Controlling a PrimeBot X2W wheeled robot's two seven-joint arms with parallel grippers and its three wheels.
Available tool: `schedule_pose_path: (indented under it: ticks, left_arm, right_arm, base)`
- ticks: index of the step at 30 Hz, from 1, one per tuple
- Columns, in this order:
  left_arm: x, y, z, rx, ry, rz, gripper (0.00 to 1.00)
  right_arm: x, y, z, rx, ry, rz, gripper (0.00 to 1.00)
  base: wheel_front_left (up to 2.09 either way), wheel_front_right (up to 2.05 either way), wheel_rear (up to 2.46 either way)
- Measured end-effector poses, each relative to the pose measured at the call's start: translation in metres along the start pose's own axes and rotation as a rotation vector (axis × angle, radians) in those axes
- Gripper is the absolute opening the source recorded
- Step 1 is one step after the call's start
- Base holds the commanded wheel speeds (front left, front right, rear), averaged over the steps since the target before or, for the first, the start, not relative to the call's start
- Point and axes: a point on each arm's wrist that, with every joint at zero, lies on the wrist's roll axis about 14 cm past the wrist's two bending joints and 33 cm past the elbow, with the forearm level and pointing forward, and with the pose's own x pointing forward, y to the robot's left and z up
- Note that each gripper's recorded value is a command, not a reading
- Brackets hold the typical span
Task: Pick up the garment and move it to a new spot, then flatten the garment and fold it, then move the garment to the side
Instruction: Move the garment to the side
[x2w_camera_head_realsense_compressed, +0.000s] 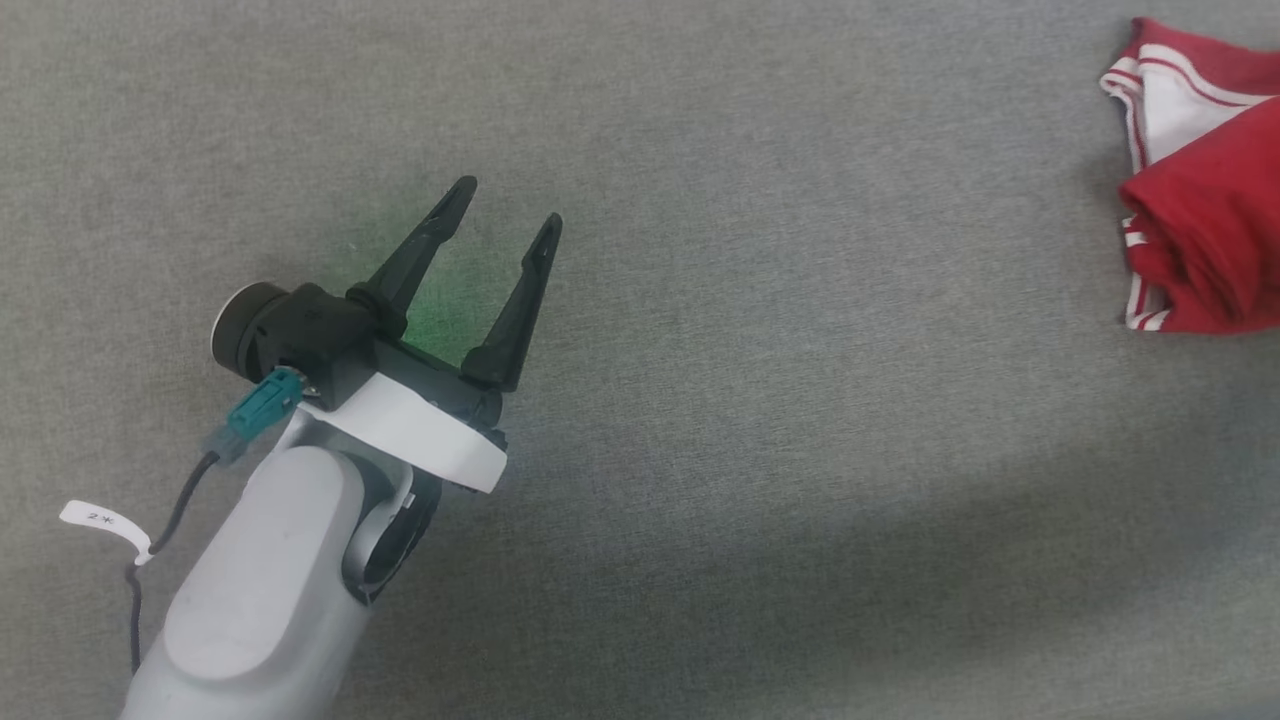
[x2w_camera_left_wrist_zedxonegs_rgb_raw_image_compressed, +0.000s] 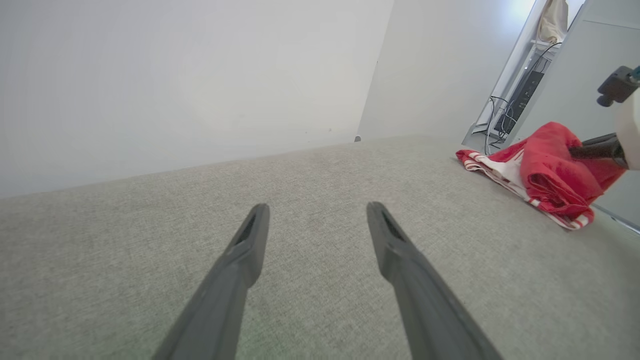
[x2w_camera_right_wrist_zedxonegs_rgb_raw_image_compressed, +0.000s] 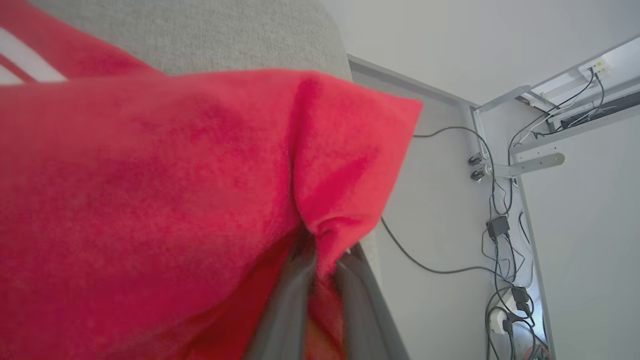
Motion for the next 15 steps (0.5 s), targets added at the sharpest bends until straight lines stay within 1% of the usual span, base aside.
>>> schedule_pose_path:
  ticks: [7,8,9,10,11,12,13,14,15]
  left_arm:
    - [-0.002,0.006,-0.004,0.002,0.012,0.011,1.00]
    - [-0.003,0.007,-0.003,0.003,0.013,0.014,1.00]
    - [-0.003,0.007,-0.003,0.004,0.012,0.016,1.00]
    - [-0.004,0.008,-0.002,0.005,0.010,0.020,1.00]
    - [-0.004,0.009,0.000,0.006,0.005,0.023,1.00]
    - [-0.005,0.010,0.002,0.008,0.002,0.027,1.00]
    - [-0.006,0.011,0.004,0.011,0.000,0.029,1.00]
    - [-0.006,0.012,0.007,0.013,-0.007,0.034,1.00]
    - [-0.007,0.013,0.010,0.014,-0.013,0.039,1.00]
  right_arm:
    - [0.012,0.013,-0.009,0.035,0.044,0.009,0.00]
    - [0.012,0.015,-0.010,0.038,0.048,0.009,0.08]
    - [0.013,0.016,-0.010,0.046,0.048,0.010,0.21]
    - [0.014,0.017,-0.010,0.047,0.045,0.010,0.28]
    - [0.014,0.016,-0.010,0.045,0.044,0.008,0.43]
    - [0.014,0.015,-0.008,0.050,0.038,0.005,0.51]
    - [0.013,0.015,-0.006,0.057,0.034,0.002,0.75]
    - [0.013,0.013,-0.004,0.065,0.024,0.000,0.95]
    - [0.012,0.013,-0.001,0.068,0.015,-0.002,1.00]
  base:
    - [0.00,0.00,0.00]
    - [0.00,0.00,0.00]
    - [0.00,0.00,0.00]
    - [0.00,0.00,0.00]
    - [0.00,0.00,0.00]
    - [0.00,0.00,0.00]
    - [0.00,0.00,0.00]
    - [0.00,0.00,0.00]
    - [0.00,0.00,0.00]
